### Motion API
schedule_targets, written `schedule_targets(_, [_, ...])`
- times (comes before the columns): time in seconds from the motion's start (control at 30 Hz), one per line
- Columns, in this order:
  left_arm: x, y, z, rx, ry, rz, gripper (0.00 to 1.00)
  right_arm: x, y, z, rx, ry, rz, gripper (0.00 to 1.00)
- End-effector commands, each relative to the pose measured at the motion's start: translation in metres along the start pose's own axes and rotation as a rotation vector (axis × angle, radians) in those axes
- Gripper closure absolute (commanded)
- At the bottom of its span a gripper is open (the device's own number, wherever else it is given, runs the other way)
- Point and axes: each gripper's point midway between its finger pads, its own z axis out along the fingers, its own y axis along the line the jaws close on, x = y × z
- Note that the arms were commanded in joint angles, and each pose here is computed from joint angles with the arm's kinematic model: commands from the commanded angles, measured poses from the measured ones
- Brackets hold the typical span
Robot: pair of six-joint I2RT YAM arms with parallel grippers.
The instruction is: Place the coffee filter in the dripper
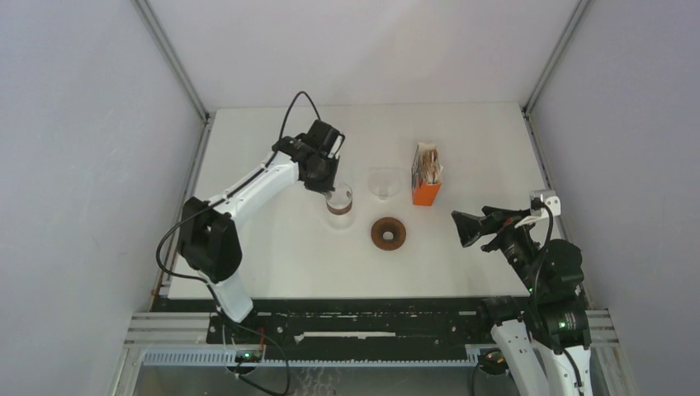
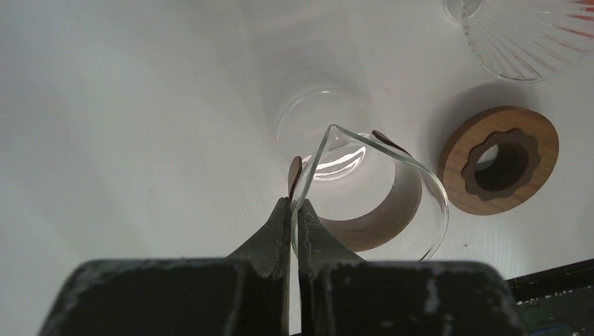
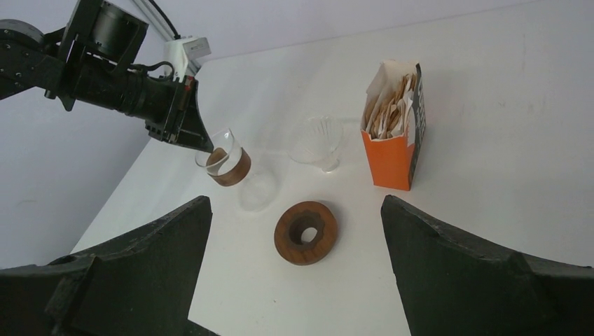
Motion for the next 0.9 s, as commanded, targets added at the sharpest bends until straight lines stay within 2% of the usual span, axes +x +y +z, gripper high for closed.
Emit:
schedule_targets(0.0, [-0.015,-0.007,-0.008,0.018,-0.052,0.02,0.95,-0.005,0.006,0.004,-0.035,-0.01,-0.024,0.0])
schedule_targets(0.23, [-0.015,-0.005,-0.009,0.012,-0.071,0.016,0.71,-0.001,0.006,0.007,-0.039,0.013,-0.022,0.0])
schedule_targets(0.4, [-0.019,-0.001,-0.02,-0.002,-0.114,0.0,0.59,0.002,0.008,0.008,-0.053,0.031,-0.024,0.0])
schedule_targets(0.7, [-0.034,0.0,-0.064,0.034,-0.283,-0.07,0.38,0.017,0.019,0.016,-0.12,0.14,-0.048,0.0])
schedule_targets(0.87, [-0.029,0.007,-0.085,0.045,-0.382,-0.126,0.27,0.033,0.022,0.026,-0.137,0.244,-0.054,0.02])
